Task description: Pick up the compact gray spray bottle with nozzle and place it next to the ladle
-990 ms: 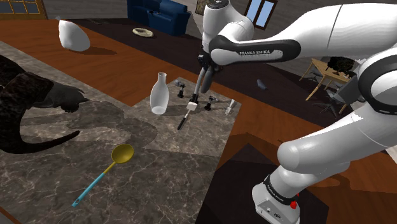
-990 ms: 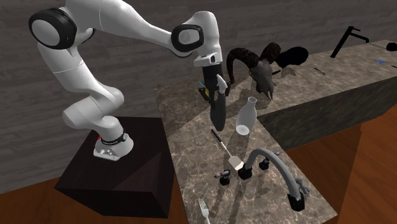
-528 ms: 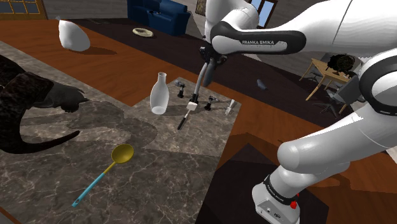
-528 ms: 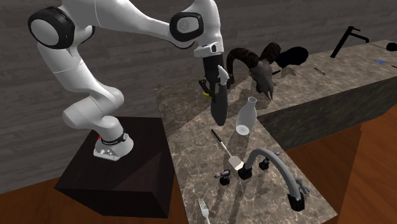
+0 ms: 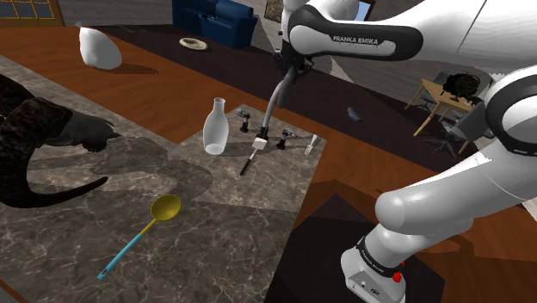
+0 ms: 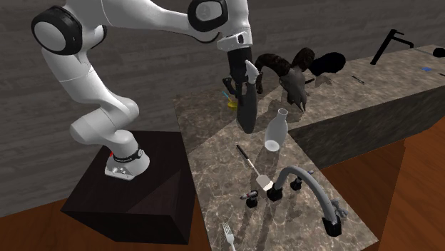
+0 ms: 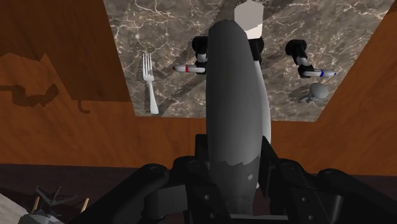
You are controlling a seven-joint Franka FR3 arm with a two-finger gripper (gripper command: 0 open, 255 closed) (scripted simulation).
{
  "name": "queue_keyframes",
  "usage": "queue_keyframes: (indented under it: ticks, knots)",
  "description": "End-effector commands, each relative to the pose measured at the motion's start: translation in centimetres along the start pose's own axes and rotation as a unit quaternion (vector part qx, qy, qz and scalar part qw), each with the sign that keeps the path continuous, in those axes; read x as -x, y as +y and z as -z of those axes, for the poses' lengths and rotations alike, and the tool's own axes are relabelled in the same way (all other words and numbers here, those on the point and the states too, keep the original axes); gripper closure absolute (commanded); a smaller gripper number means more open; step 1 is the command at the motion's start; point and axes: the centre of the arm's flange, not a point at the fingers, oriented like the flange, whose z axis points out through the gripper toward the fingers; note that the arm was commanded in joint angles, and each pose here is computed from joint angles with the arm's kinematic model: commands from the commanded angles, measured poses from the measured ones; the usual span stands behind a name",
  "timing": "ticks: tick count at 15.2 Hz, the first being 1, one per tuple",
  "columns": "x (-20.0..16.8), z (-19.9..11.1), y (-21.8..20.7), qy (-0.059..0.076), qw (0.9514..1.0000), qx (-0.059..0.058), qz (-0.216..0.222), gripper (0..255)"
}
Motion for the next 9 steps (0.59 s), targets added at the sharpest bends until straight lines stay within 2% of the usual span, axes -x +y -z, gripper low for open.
queue_keyframes:
  ticks: [1, 9]
  knots:
    - [-0.5, 0.8, 0.0, 0.0, 1.0, 0.0, 0.0, 255]
    - [8.5, 6.2, -0.9, 0.0, 1.0, 0.0, 0.0, 255]
